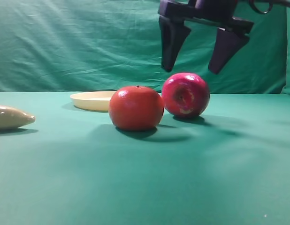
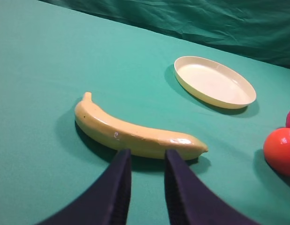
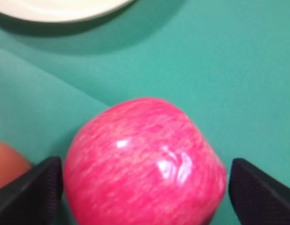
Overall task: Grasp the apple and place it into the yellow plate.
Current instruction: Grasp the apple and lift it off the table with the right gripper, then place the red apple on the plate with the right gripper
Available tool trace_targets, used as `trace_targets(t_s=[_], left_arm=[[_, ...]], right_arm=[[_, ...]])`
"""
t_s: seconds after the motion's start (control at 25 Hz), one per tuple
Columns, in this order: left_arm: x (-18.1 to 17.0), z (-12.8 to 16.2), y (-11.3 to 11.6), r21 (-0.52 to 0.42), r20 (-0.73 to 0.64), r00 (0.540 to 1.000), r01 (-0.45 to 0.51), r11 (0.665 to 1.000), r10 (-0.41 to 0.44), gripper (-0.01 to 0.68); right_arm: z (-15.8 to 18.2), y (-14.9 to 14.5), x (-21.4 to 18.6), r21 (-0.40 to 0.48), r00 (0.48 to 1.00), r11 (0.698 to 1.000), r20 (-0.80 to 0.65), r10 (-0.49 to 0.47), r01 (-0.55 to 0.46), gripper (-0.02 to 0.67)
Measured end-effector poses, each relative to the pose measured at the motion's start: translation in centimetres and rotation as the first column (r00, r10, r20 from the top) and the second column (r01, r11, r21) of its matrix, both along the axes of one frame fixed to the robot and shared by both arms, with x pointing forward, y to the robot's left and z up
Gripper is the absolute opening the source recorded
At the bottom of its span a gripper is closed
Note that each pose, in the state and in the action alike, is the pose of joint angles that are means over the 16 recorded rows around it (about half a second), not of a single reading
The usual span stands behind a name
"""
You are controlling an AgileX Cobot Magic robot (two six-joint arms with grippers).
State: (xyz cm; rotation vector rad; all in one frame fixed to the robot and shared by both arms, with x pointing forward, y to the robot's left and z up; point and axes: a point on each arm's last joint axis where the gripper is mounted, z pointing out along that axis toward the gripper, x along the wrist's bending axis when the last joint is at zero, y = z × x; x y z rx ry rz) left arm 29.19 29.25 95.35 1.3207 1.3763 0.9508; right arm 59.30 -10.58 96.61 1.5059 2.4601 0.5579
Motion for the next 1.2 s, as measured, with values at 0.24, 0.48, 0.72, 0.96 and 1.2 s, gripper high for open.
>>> trace_targets(t_s=[0.24,0.48,0.72,0.96,1.2], left_arm=[[0.0,0.0,0.0,0.000,0.000,1.000,0.000,1.000,0.000,0.157],[0.0,0.0,0.0,0.000,0.000,1.000,0.000,1.000,0.000,0.157],[0.0,0.0,0.0,0.000,0.000,1.000,0.000,1.000,0.000,0.157],[0.0,0.0,0.0,0.000,0.000,1.000,0.000,1.000,0.000,0.157],[0.0,0.0,0.0,0.000,0.000,1.000,0.000,1.000,0.000,0.157]], right_arm=[[-0.9,0.4,0.7,0.001,1.000,1.000,0.014,0.004,-0.004,0.578],[1.3,1.1,2.0,0.034,0.997,0.999,0.083,0.006,-0.009,0.544],[5.4,2.6,3.6,0.119,0.977,0.993,0.215,-0.001,-0.025,0.537],[7.7,5.0,5.0,0.218,0.938,0.974,0.347,-0.014,-0.066,0.537],[6.5,7.5,5.6,0.265,0.910,0.957,0.415,-0.004,-0.116,0.540]])
